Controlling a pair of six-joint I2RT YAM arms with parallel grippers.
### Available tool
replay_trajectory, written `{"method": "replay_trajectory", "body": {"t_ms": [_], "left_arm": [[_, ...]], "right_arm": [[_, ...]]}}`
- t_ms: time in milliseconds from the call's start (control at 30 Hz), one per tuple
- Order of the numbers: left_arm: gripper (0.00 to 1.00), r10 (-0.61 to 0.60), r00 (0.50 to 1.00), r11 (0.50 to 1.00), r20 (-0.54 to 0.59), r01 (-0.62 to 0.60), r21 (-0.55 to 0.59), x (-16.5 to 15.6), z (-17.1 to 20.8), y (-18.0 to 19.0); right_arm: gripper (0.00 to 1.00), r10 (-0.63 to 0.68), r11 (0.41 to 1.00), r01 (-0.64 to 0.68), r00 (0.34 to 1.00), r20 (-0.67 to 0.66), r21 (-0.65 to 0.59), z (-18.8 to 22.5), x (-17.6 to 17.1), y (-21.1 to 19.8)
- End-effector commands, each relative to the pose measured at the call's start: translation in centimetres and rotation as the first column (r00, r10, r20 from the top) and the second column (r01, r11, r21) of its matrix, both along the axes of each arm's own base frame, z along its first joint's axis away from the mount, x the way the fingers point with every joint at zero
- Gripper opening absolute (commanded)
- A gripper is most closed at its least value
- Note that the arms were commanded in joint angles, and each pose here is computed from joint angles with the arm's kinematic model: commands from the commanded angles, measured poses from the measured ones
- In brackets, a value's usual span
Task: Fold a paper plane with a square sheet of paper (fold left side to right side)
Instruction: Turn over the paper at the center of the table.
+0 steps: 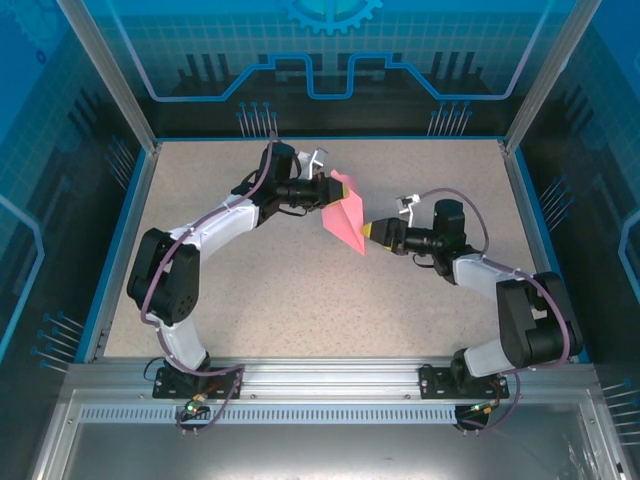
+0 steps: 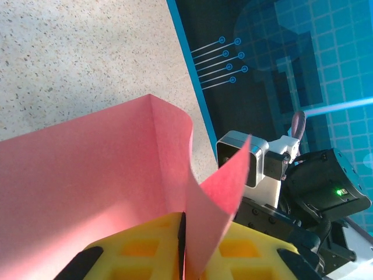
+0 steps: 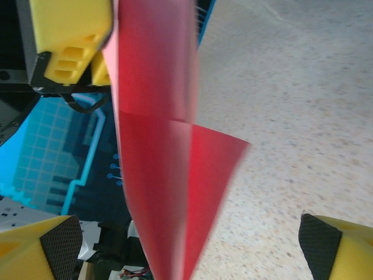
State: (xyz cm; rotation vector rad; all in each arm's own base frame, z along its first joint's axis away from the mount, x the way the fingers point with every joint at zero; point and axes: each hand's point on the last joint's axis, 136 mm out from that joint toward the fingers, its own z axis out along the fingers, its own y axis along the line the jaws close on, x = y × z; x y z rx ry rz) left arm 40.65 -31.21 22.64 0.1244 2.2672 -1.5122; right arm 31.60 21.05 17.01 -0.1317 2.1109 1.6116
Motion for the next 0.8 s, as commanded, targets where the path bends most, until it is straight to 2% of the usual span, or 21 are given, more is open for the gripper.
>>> {"method": "replay_trajectory", "body": {"t_ms": [0, 100, 267, 467, 767], "left_arm": [[0.15, -0.034, 0.999, 0.998, 0.038, 0.036, -0.045, -0.8, 2.8, -0.3], [0.16, -0.039, 0.998, 0.998, 0.047, 0.042, -0.056, -1.1, 3.5, -0.2], [0.16, -0.039, 0.998, 0.997, 0.051, 0.042, -0.058, -1.4, 3.8, -0.1], [0.16, -0.036, 0.999, 0.998, 0.033, 0.037, -0.05, -1.6, 3.0, -0.1], [0.19, -0.034, 0.999, 0.999, 0.022, 0.035, -0.029, -1.6, 2.2, 0.1]], "right_arm": [[0.99, 0.055, 0.996, -0.057, 0.998, 0.03, 0.071, 2.2, 0.5, 2.1], [0.98, 0.067, 0.993, -0.066, 0.998, -0.011, 0.101, 2.0, 0.9, 3.3], [0.88, 0.089, 0.988, -0.085, 0.996, -0.026, 0.129, 2.1, 1.1, 4.2], [0.67, 0.088, 0.99, -0.085, 0.996, -0.021, 0.113, 2.3, 0.9, 4.1], [0.44, 0.058, 0.997, -0.058, 0.998, 0.001, 0.056, 2.4, 0.7, 2.8]]}}
